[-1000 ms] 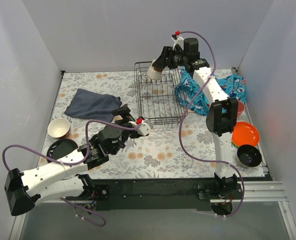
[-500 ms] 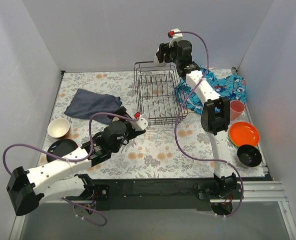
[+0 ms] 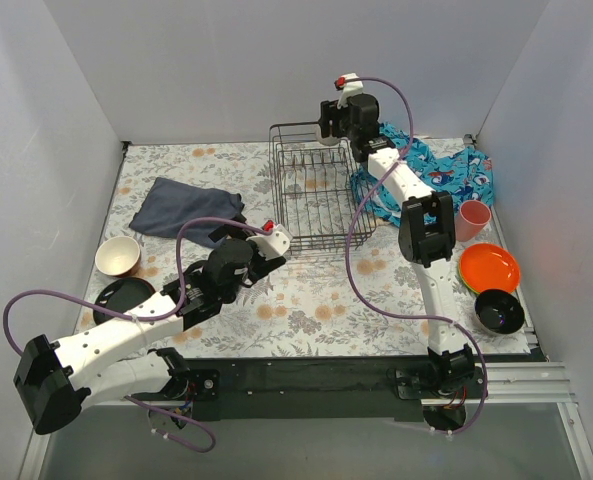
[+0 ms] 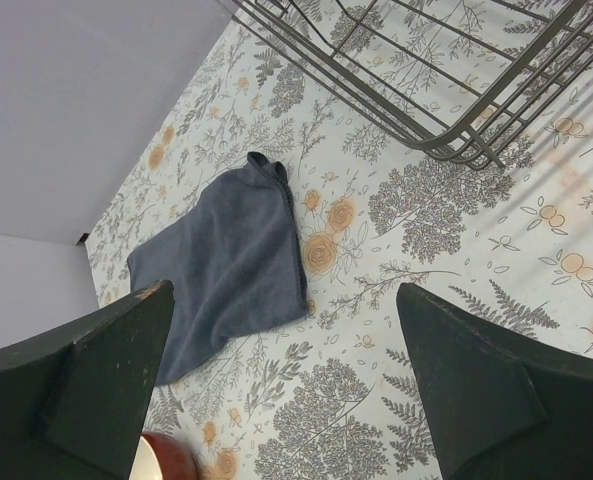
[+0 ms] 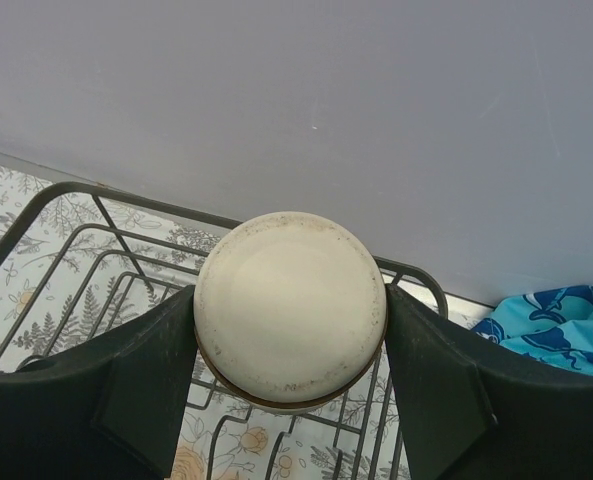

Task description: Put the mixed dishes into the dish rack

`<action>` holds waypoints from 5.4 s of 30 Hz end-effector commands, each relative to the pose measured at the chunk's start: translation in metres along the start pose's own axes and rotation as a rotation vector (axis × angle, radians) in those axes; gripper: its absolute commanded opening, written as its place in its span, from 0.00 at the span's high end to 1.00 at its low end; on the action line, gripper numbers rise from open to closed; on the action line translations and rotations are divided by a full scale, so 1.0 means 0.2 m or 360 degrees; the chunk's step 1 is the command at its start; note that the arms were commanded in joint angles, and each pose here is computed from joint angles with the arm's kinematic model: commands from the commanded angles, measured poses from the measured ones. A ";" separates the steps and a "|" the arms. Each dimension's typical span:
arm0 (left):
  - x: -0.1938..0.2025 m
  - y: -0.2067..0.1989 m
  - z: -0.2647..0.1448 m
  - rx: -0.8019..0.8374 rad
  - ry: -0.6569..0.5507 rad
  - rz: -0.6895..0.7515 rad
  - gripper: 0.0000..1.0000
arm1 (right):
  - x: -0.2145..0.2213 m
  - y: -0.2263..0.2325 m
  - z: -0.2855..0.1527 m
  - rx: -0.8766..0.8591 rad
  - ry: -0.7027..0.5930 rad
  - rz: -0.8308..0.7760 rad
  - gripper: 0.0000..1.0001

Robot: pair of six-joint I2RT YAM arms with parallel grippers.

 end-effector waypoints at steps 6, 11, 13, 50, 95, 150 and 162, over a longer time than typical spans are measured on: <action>-0.02 0.04 -0.02 -0.0009 -0.0009 -0.0097 0.05 | 0.10 -0.06 0.05 0.0066 0.0006 -0.0021 0.99; 0.00 0.03 -0.02 -0.0001 0.0004 -0.0108 0.05 | 0.22 -0.09 0.07 0.0073 0.0115 -0.0002 0.99; 0.00 0.02 -0.02 0.0006 0.0005 -0.0110 0.05 | 0.24 -0.10 0.08 0.0079 0.0129 0.0017 0.99; -0.13 0.07 -0.12 0.0075 -0.0357 -0.0233 0.02 | -0.40 -0.22 -0.85 0.0359 0.0296 -0.0349 0.04; -0.25 -0.01 0.07 0.0288 -0.0239 -0.0390 0.02 | 0.45 -1.00 -1.57 0.0528 0.1513 -0.0014 0.61; -0.75 0.42 0.46 0.1906 0.0017 -0.2808 0.02 | -0.19 0.90 -1.74 0.0242 -0.1030 -0.1132 0.99; -0.75 0.41 0.43 0.2000 -0.0003 -0.2798 0.07 | -0.12 1.05 -1.60 0.0130 -0.0983 -0.1248 0.99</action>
Point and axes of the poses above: each gripper's point midway between its finger pads, its own z axis out along the fingers, its own y axis along the line the jaws close on, x = y × z, the point moved 5 cm from there along -z, back along the fingers, and after that the axes turned 3 degrees about z, right-handed, at the moved point
